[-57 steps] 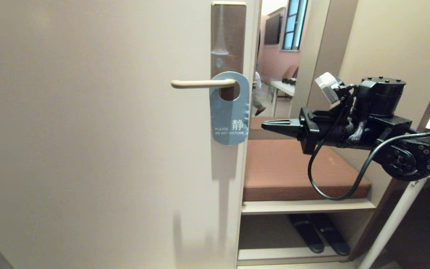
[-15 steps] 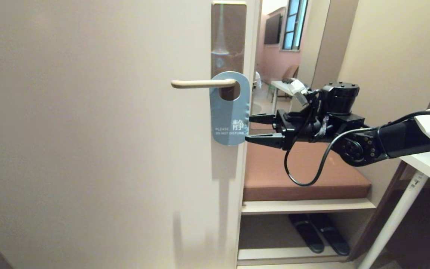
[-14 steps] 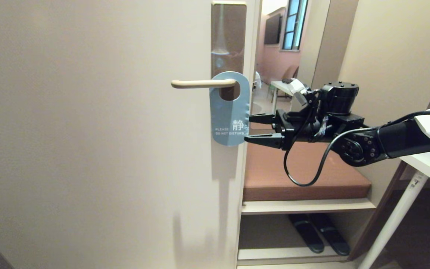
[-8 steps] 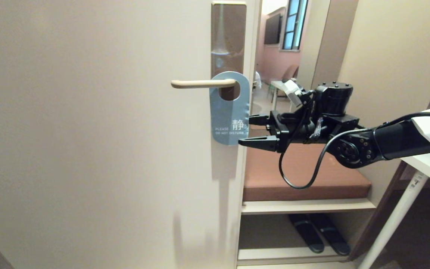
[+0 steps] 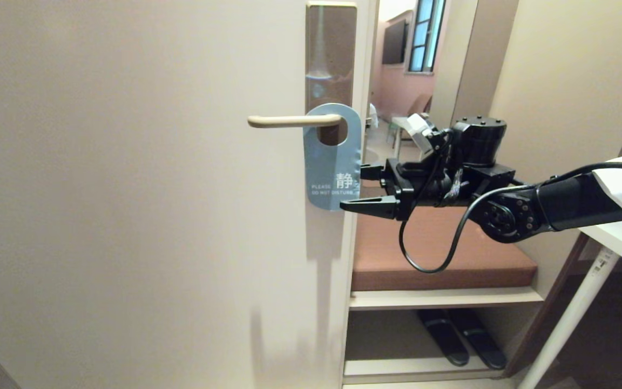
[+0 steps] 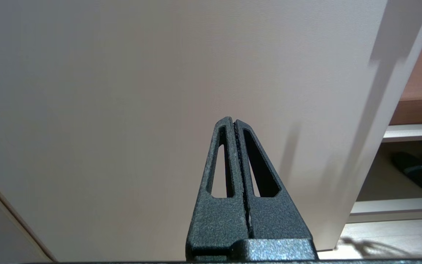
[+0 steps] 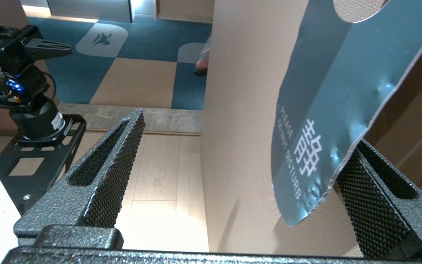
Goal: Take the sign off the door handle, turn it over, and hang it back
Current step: Take down the sign
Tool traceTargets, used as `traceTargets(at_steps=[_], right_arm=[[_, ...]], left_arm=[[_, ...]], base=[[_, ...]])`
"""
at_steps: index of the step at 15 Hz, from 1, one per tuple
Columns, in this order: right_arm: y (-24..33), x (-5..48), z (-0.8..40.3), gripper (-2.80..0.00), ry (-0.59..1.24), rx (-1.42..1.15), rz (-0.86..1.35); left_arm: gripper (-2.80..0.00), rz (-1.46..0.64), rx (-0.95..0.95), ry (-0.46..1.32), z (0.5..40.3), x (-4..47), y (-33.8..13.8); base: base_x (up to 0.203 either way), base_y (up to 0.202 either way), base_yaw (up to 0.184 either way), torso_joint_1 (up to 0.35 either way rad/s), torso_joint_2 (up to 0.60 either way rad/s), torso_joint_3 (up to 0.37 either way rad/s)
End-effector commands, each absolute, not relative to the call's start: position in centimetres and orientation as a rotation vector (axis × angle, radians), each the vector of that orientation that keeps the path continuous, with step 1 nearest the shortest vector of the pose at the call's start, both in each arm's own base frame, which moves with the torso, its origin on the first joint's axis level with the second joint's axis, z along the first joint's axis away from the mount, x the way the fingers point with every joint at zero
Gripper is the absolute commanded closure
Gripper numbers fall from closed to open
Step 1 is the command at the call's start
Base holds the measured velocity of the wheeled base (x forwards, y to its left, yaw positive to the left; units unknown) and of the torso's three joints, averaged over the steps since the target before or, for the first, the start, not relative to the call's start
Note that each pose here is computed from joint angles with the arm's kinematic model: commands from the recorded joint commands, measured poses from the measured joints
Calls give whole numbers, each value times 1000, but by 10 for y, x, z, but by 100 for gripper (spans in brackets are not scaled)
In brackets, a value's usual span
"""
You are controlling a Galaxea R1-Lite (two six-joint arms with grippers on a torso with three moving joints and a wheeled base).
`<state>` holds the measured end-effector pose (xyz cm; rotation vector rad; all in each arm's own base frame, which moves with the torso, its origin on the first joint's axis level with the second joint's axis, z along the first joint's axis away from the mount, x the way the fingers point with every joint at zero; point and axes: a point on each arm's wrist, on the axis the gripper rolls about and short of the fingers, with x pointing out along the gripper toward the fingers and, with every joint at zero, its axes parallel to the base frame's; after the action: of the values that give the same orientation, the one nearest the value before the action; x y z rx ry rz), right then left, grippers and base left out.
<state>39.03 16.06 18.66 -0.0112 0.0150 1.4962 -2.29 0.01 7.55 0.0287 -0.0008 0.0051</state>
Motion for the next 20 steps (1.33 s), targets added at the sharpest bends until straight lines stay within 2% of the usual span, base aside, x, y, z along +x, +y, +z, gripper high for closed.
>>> traceTargets(at_steps=[1,10,20], right_arm=[[163,390,186,-280,14,-11,1510],[178,388,186,-280,0,-18,1543],[180,397,174,-280,10,-26,1478]], left_arm=[[0,6,29,0,75,-23,0],[0,5,29,0,75,-23,0],[0,6,29,0,75,-23,0]], base=[[0,0,0,0,0,0],[0,0,0,0,0,0],[0,0,0,0,0,0]])
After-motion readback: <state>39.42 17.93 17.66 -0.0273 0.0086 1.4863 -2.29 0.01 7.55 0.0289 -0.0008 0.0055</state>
